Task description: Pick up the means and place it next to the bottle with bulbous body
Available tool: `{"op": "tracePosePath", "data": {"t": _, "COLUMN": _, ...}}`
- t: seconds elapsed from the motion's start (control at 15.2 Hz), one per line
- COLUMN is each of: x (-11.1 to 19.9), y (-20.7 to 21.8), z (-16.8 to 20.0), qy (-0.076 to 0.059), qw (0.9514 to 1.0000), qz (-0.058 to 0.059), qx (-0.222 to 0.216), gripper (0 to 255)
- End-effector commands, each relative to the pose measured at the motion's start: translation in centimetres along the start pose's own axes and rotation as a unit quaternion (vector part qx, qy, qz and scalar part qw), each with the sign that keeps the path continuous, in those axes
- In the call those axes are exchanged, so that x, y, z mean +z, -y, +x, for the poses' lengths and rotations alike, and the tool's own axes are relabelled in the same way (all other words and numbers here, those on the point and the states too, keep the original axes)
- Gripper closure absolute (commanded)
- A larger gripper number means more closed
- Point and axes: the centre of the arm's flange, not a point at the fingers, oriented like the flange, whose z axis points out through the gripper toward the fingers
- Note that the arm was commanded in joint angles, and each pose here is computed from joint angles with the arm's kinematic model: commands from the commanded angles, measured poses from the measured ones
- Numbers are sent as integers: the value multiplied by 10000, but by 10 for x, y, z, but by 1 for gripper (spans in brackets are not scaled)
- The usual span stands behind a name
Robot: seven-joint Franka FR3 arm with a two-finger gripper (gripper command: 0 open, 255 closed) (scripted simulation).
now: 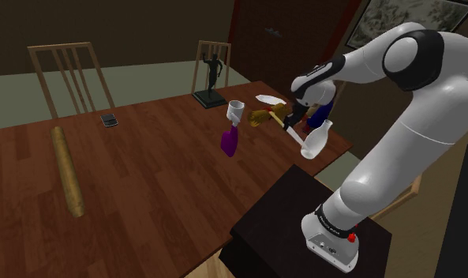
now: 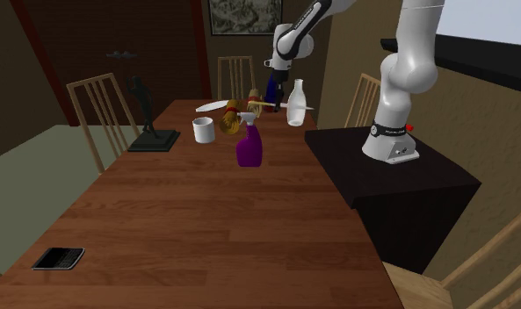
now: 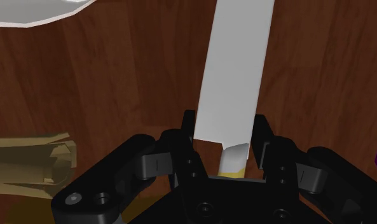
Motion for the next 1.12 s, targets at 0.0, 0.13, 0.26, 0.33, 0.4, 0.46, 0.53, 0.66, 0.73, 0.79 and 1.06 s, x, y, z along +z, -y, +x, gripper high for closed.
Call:
{"op": "tracePosePath", "data": {"t": 0.0, "x": 11, "y": 0, "z": -1, "qy": -2, "qw": 10000, "qz": -1, "qx": 1, "gripper": 255}}
{"op": "tracePosePath", "data": {"t": 0.13, "x": 22, "y": -1, "z": -1, "qy": -2, "qw": 10000, "qz": -1, "qx": 1, "gripper": 255}}
{"op": "tracePosePath", "data": {"t": 0.26, "x": 32, "y": -2, "z": -2, "qy": -2, "qw": 10000, "qz": -1, "qx": 1, "gripper": 255}}
{"op": "tracePosePath", "data": {"t": 0.33, "x": 38, "y": -2, "z": -2, "qy": -2, "qw": 10000, "qz": -1, "qx": 1, "gripper": 255}}
{"op": "tracePosePath", "data": {"t": 0.4, "x": 43, "y": -2, "z": -2, "qy": -2, "qw": 10000, "qz": -1, "qx": 1, "gripper": 255}}
{"op": "tracePosePath", "data": {"t": 0.46, "x": 48, "y": -3, "z": -3, "qy": -2, "qw": 10000, "qz": -1, "qx": 1, "gripper": 255}}
{"op": "tracePosePath", "data": {"t": 0.53, "x": 53, "y": -3, "z": -3, "qy": -2, "qw": 10000, "qz": -1, "qx": 1, "gripper": 255}}
{"op": "tracePosePath", "data": {"t": 0.66, "x": 64, "y": -4, "z": -3, "qy": -2, "qw": 10000, "qz": -1, "qx": 1, "gripper": 255}}
{"op": "tracePosePath", "data": {"t": 0.73, "x": 69, "y": -4, "z": -4, "qy": -2, "qw": 10000, "qz": -1, "qx": 1, "gripper": 255}}
{"op": "tracePosePath", "data": {"t": 0.79, "x": 74, "y": -5, "z": -4, "qy": -2, "qw": 10000, "qz": -1, "qx": 1, "gripper": 255}}
{"op": "tracePosePath", "data": {"t": 1.06, "x": 95, "y": -6, "z": -5, "qy": -2, "qw": 10000, "qz": -1, "qx": 1, "gripper": 255}}
